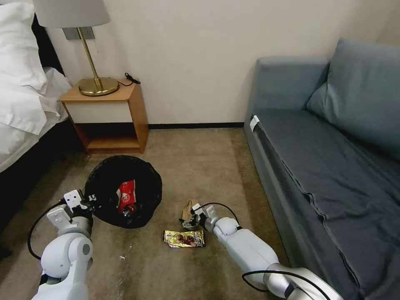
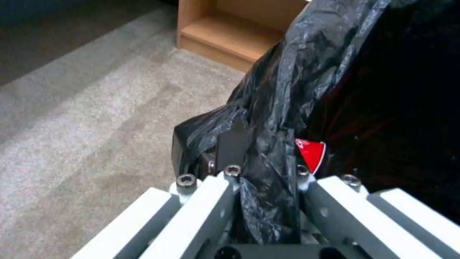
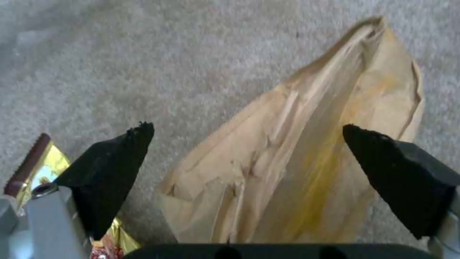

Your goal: Pick up the trash bin, then pick up the garbage on the floor and place it into the trash bin.

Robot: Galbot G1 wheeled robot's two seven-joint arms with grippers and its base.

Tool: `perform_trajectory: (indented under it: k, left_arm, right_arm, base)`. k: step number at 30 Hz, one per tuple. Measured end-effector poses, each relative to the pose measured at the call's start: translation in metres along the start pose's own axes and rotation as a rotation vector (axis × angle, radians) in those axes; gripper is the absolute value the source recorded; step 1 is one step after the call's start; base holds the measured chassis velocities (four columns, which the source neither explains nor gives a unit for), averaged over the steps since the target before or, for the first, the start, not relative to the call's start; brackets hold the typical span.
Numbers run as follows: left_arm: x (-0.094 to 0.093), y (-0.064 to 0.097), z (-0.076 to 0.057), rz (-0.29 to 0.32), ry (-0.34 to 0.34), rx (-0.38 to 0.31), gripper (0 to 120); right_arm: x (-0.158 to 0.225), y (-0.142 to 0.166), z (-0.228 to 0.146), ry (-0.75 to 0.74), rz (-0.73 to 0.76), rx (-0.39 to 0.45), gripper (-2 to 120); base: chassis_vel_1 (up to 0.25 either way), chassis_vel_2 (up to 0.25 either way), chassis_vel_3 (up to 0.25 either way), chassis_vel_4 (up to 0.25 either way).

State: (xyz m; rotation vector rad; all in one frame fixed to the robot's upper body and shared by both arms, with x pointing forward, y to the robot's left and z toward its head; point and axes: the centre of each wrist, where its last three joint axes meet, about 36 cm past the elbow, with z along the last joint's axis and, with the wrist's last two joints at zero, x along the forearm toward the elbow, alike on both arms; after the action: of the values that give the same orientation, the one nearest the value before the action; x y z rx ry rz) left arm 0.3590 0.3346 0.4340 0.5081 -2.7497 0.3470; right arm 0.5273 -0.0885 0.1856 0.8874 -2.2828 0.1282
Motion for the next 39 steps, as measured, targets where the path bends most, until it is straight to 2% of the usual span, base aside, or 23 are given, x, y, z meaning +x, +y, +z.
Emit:
perform_trajectory:
  k: [3, 4, 6, 10, 12, 14, 15, 16, 19, 20, 26, 28, 39]
  left_arm:
    - [0.002, 0.001, -0.002, -0.003, -0.005, -0.002, 1]
    - [0.002, 0.001, -0.002, -0.003, -0.005, -0.002, 1]
    - [0.002, 0.003, -0.005, -0.005, -0.012, 0.003, 1]
    - [0.001, 0.004, -0.007, -0.007, -0.017, 0.005, 1]
    - [0.001, 0.005, -0.007, -0.007, -0.015, 0.003, 1]
    - [0.001, 0.005, -0.007, -0.008, -0.016, 0.003, 1]
    - [0.001, 0.006, -0.008, -0.008, -0.017, 0.006, 1]
    - [0.001, 0.006, -0.008, -0.008, -0.017, 0.006, 1]
    - [0.000, 0.007, -0.010, -0.010, -0.021, 0.012, 1]
    - [0.000, 0.007, -0.010, -0.010, -0.021, 0.012, 1]
    - [-0.001, 0.009, -0.010, -0.014, -0.018, 0.010, 1]
    - [-0.002, 0.009, -0.009, -0.015, -0.017, 0.009, 1]
    - [-0.006, 0.006, -0.010, -0.009, -0.016, 0.006, 1]
  right_arm:
    - [-0.001, 0.000, 0.002, 0.007, 0.009, -0.002, 86]
    - [-0.001, 0.000, 0.002, 0.007, 0.009, -0.002, 86]
    - [0.001, -0.001, 0.006, 0.007, 0.013, 0.001, 76]
    - [0.002, -0.004, 0.008, 0.002, 0.017, 0.004, 66]
    - [0.004, -0.007, 0.011, -0.004, 0.023, 0.008, 54]
    - [0.005, -0.007, 0.011, -0.006, 0.024, 0.007, 51]
    - [0.005, -0.008, 0.011, -0.009, 0.024, 0.006, 44]
    - [0.005, -0.008, 0.011, -0.009, 0.024, 0.006, 44]
    - [0.006, -0.007, 0.010, -0.018, 0.022, 0.004, 31]
    - [0.006, -0.007, 0.010, -0.018, 0.022, 0.004, 31]
    - [0.006, -0.007, 0.009, -0.033, 0.022, 0.009, 4]
    - [0.006, -0.008, 0.008, -0.037, 0.024, 0.012, 0]
    - [0.018, -0.021, 0.000, -0.102, 0.074, 0.000, 0]
  base:
    - [0.000, 0.000, 0.000, 0.000]
    - [0.000, 0.000, 0.000, 0.000]
    - [0.000, 0.000, 0.000, 0.000]
    - [0.000, 0.000, 0.000, 0.000]
    - [0.000, 0.000, 0.000, 0.000]
    - [0.000, 0.000, 0.000, 0.000]
    - [0.000, 0.000, 0.000, 0.000]
    - [0.000, 0.000, 0.000, 0.000]
    - [0.000, 0.000, 0.000, 0.000]
    - [0.000, 0.000, 0.000, 0.000]
    - [0.000, 0.000, 0.000, 0.000]
    - [0.000, 0.000, 0.000, 0.000]
    - [0.000, 0.000, 0.000, 0.000]
